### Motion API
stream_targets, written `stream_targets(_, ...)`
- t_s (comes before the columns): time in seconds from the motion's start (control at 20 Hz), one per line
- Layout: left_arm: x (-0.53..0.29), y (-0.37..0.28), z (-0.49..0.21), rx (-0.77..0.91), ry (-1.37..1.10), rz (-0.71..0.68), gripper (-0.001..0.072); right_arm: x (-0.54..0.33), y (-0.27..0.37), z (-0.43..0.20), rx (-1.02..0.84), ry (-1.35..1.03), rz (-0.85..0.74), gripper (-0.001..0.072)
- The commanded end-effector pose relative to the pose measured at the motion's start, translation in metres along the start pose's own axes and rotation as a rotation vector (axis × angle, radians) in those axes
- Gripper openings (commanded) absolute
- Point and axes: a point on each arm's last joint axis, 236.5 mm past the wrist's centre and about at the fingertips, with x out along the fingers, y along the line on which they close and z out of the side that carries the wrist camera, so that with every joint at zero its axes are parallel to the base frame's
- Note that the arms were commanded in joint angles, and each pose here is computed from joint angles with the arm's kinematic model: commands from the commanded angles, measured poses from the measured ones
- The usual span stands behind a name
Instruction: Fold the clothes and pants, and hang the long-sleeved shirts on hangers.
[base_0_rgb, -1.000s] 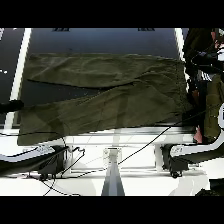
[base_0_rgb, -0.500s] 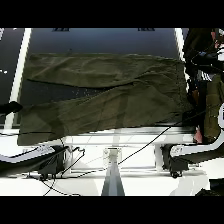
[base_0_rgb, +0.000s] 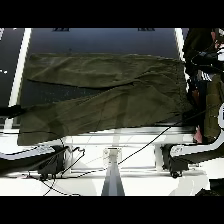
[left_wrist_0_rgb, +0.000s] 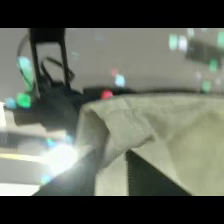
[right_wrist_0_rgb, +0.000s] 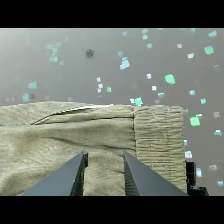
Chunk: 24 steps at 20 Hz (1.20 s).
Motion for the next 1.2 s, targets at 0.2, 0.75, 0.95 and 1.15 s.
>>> stream_targets(0.2, -0.013, 0.025, 0.085, -0.155, -0.358, 0.090, 0.0022, 0.000, 0.000, 0.000, -0.001, -0.001, 0.000, 0.0267)
stream_targets(0.75, -0.060, -0.004, 0.227, -0.084, -0.874, 0.440, 0.0022, 0.000, -0.001, 0.002, -0.001, -0.009, -0.004, 0.0267)
stream_targets(0.95, -0.031, -0.021, 0.228, -0.054, -0.832, 0.413, 0.0137, 0.000, 0.003, -0.003, -0.002, 0.013, 0.008, 0.0269)
stream_targets(1.15, -0.059, -0.031, 0.233, -0.053, -0.879, 0.394, 0.0695, -0.015, 0.013, -0.013, 0.005, 0.073, 0.044, 0.0401)
